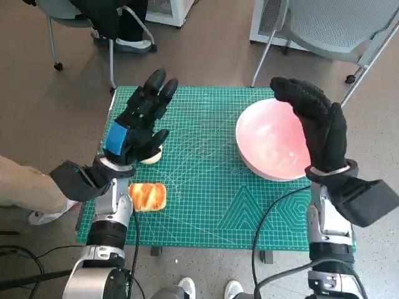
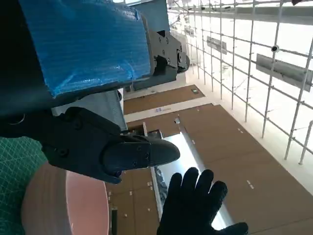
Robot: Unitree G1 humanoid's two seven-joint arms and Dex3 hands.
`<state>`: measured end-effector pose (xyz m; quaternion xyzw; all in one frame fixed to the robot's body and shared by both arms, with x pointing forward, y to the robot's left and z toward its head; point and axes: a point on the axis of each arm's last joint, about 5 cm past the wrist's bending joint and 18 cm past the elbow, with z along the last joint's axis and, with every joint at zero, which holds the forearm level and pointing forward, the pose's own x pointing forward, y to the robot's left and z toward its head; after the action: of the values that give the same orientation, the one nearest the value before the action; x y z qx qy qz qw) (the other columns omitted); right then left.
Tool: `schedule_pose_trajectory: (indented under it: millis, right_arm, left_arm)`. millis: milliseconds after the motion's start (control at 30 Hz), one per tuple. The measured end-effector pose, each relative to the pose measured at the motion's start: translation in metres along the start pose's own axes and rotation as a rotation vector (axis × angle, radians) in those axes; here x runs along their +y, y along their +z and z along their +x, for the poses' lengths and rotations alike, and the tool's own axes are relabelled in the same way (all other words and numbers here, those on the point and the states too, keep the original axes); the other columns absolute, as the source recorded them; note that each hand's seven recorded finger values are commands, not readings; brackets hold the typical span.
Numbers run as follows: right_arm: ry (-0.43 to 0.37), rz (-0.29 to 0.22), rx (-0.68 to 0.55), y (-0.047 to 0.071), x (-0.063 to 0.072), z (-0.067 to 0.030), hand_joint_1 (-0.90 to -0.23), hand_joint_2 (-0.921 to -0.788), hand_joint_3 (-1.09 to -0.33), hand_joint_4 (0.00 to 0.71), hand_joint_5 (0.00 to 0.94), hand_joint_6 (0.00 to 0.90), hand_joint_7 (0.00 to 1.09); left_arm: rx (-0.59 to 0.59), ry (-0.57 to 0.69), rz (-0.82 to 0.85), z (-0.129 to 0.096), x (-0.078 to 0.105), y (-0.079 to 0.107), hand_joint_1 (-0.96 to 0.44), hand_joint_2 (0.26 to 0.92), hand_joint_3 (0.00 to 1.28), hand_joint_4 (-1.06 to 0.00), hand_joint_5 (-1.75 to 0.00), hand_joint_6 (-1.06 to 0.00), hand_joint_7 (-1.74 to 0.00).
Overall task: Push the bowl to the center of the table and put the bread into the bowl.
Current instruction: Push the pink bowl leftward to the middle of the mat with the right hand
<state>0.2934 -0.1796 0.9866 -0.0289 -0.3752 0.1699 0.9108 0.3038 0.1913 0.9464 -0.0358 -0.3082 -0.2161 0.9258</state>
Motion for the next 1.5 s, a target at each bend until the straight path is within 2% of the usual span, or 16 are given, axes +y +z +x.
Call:
schedule_pose_trajectory:
  millis: [667, 867, 1033, 1333, 1500]
  right_arm:
    - [-0.011, -0.008, 0.003, -0.001, -0.003, -0.0009, -0.693, -0.921, -0.755, 0.145, 0.002, 0.0, 0.43]
    - [-0.049, -0.041, 0.013, -0.002, -0.018, -0.0007, -0.684, -0.921, -0.754, 0.154, 0.006, 0.007, 0.43]
    - [-0.113, -0.055, 0.027, -0.005, -0.032, -0.0011, -0.679, -0.921, -0.754, 0.158, 0.007, 0.016, 0.43]
    - [-0.237, -0.007, 0.065, -0.017, -0.047, -0.0026, -0.715, -0.921, -0.817, 0.158, 0.004, 0.032, 0.41]
    - [-0.279, 0.024, 0.096, -0.021, -0.053, -0.0037, -0.729, -0.921, -0.832, 0.154, 0.001, 0.039, 0.39]
  left_arm:
    - [0.016, 0.004, -0.005, -0.002, 0.001, -0.002, -0.62, 0.921, 0.39, -0.16, 0.0, -0.25, -0.03]
    - [0.019, 0.005, -0.005, -0.003, 0.001, -0.003, -0.62, 0.921, 0.39, -0.16, 0.0, -0.24, -0.03]
    - [0.025, 0.008, -0.003, -0.004, 0.002, -0.003, -0.62, 0.921, 0.4, -0.16, 0.0, -0.24, -0.03]
    - [0.031, 0.01, -0.003, -0.005, 0.002, -0.004, -0.62, 0.921, 0.4, -0.16, 0.0, -0.25, -0.02]
    - [0.032, 0.011, -0.003, -0.005, 0.002, -0.004, -0.62, 0.921, 0.4, -0.16, 0.0, -0.25, -0.02]
